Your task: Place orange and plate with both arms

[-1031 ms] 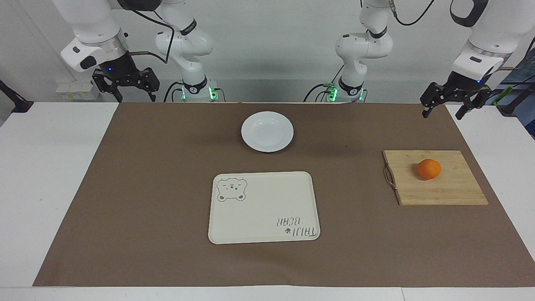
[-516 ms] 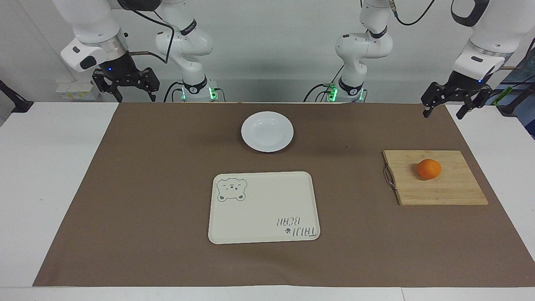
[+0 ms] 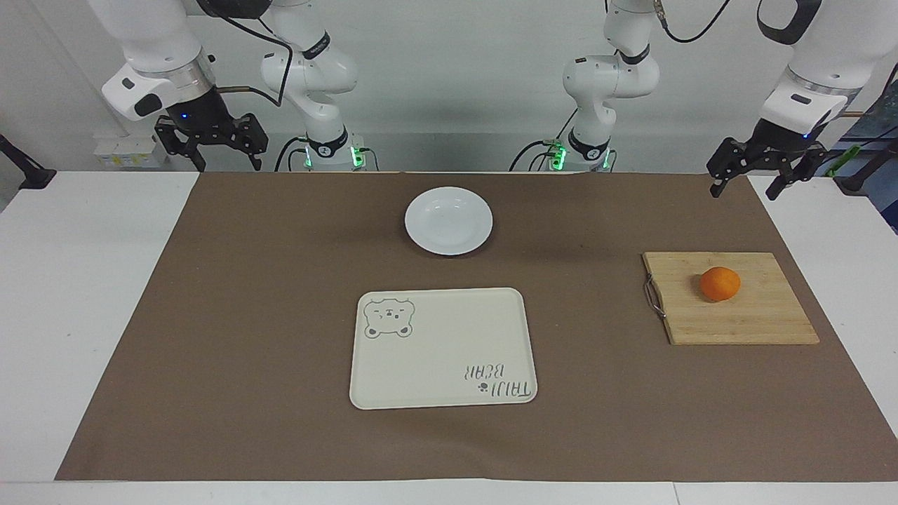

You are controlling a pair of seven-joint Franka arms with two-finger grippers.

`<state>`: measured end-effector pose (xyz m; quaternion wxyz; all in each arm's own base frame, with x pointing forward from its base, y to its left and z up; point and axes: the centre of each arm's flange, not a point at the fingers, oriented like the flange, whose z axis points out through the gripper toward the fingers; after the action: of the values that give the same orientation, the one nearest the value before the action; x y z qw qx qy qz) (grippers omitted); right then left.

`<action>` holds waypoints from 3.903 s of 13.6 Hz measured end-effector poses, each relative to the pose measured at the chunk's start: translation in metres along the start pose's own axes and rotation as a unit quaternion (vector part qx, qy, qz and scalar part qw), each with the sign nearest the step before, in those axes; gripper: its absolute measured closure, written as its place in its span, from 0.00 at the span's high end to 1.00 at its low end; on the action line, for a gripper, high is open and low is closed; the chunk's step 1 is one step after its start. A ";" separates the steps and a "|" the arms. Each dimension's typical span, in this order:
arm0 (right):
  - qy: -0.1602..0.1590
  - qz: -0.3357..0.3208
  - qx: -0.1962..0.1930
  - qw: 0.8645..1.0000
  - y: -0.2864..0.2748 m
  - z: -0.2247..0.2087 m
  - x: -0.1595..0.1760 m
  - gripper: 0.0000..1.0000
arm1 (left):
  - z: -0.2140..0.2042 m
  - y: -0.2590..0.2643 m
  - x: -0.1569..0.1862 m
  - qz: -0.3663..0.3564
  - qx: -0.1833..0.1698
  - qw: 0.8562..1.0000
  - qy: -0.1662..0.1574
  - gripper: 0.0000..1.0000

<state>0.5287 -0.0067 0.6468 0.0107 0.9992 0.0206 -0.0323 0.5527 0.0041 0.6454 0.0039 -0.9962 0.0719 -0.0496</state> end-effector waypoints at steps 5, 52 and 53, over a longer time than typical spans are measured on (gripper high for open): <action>0.000 0.000 0.000 1.000 0.000 0.000 0.000 1.00 | 0.000 0.000 0.000 0.000 0.000 1.000 0.000 1.00; 0.000 0.002 0.000 1.000 0.002 0.000 0.000 1.00 | 0.294 -0.135 -0.015 0.039 -0.018 0.999 -0.015 1.00; 0.000 0.002 0.000 1.000 0.002 0.000 0.000 1.00 | 0.302 -0.135 -0.022 0.037 -0.018 0.999 -0.017 1.00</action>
<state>0.5286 -0.0088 0.6468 0.0106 0.9992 0.0185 -0.0323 0.5805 0.1411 0.3447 -0.0111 -0.9935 0.1093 -0.0308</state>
